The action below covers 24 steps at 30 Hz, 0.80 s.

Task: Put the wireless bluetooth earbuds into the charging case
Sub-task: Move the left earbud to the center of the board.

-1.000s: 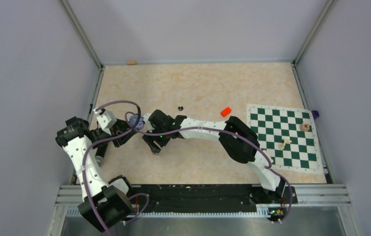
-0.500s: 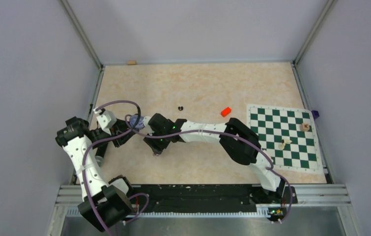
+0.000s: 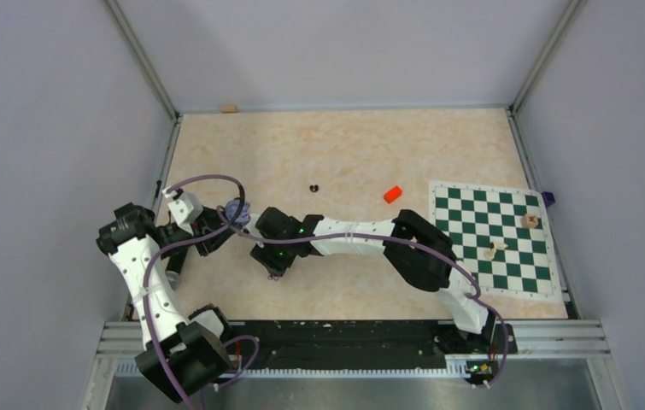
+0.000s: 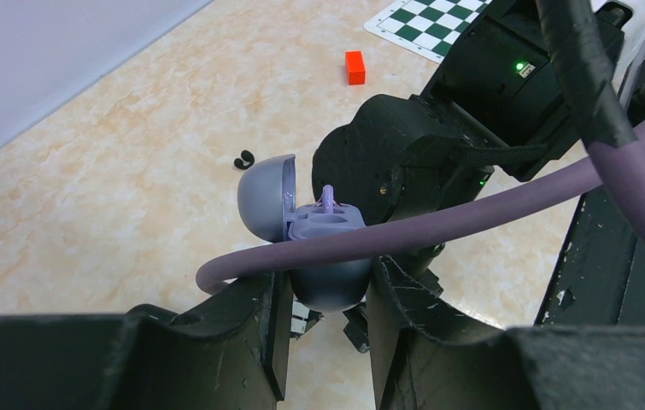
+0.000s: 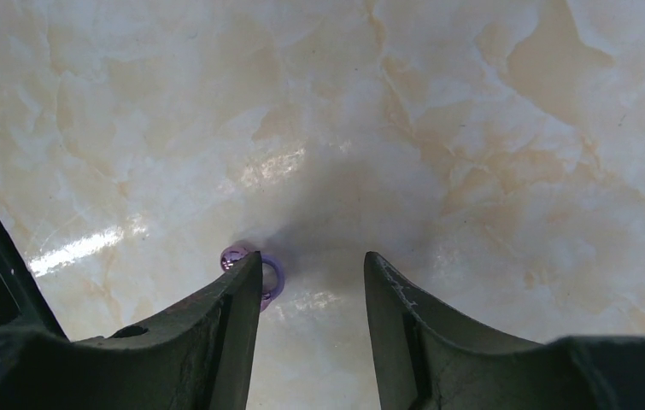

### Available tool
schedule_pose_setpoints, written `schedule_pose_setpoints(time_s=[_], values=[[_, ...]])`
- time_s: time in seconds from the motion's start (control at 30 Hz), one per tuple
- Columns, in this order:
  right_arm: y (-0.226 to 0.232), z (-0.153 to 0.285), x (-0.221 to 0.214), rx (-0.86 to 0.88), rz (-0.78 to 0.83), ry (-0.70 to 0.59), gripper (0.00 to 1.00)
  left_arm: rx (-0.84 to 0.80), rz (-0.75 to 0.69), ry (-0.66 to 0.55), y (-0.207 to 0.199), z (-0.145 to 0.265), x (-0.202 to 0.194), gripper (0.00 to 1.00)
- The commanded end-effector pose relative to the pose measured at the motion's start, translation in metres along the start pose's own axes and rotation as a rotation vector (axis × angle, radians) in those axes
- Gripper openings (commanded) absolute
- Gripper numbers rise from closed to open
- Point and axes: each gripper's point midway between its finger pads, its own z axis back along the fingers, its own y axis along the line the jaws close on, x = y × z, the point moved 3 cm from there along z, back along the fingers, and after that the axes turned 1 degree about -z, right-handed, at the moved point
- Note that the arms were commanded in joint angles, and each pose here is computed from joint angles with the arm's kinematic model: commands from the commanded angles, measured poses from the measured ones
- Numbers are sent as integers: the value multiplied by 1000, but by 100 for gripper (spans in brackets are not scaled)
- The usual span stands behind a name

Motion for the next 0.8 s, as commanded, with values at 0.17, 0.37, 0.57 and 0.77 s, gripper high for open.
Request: schedule_pose_setpoints(time_s=[0.17, 0.37, 0.57, 0.77], values=[[19, 14, -37, 94, 61, 140, 46, 9, -23, -47, -1, 0, 12, 0], [12, 36, -4, 82, 57, 34, 50, 9, -23, -50, -1, 0, 11, 0], [22, 38, -10, 151, 50, 50, 58, 9, -26, -52, -2, -1, 12, 0], [24, 40, -9, 159, 46, 44, 60, 10, -27, -56, -1, -1, 11, 0]])
